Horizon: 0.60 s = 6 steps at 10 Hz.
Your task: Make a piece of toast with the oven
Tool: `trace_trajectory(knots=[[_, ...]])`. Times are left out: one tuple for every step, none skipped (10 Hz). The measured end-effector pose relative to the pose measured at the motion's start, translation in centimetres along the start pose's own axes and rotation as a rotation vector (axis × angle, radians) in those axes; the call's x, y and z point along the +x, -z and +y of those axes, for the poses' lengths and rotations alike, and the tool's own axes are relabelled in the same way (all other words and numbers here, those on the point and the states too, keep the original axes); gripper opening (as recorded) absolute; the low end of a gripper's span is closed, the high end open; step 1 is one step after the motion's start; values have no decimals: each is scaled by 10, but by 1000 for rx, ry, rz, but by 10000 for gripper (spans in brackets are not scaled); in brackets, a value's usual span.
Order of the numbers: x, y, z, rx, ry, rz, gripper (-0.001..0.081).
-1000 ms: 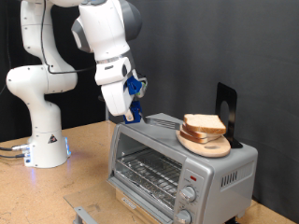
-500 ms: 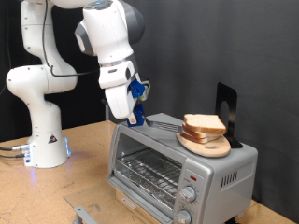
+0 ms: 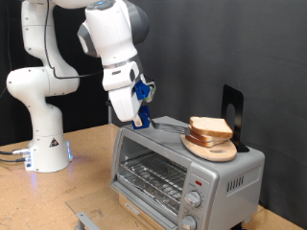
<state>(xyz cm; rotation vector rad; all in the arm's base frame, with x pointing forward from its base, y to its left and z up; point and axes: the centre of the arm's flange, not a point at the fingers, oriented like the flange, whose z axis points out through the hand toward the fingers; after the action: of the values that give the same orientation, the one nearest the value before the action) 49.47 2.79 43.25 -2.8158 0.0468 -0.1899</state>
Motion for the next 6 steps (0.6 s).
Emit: trace_trajectory(knots=[[0, 0, -1, 1, 0, 0, 263], [0, 0, -1, 1, 1, 0, 263], [0, 0, -1, 1, 2, -1, 263], [-1, -1, -1, -1, 3, -6, 263], [-2, -2, -1, -5, 6, -18, 263], [-4, -4, 0, -8, 7, -28, 263]])
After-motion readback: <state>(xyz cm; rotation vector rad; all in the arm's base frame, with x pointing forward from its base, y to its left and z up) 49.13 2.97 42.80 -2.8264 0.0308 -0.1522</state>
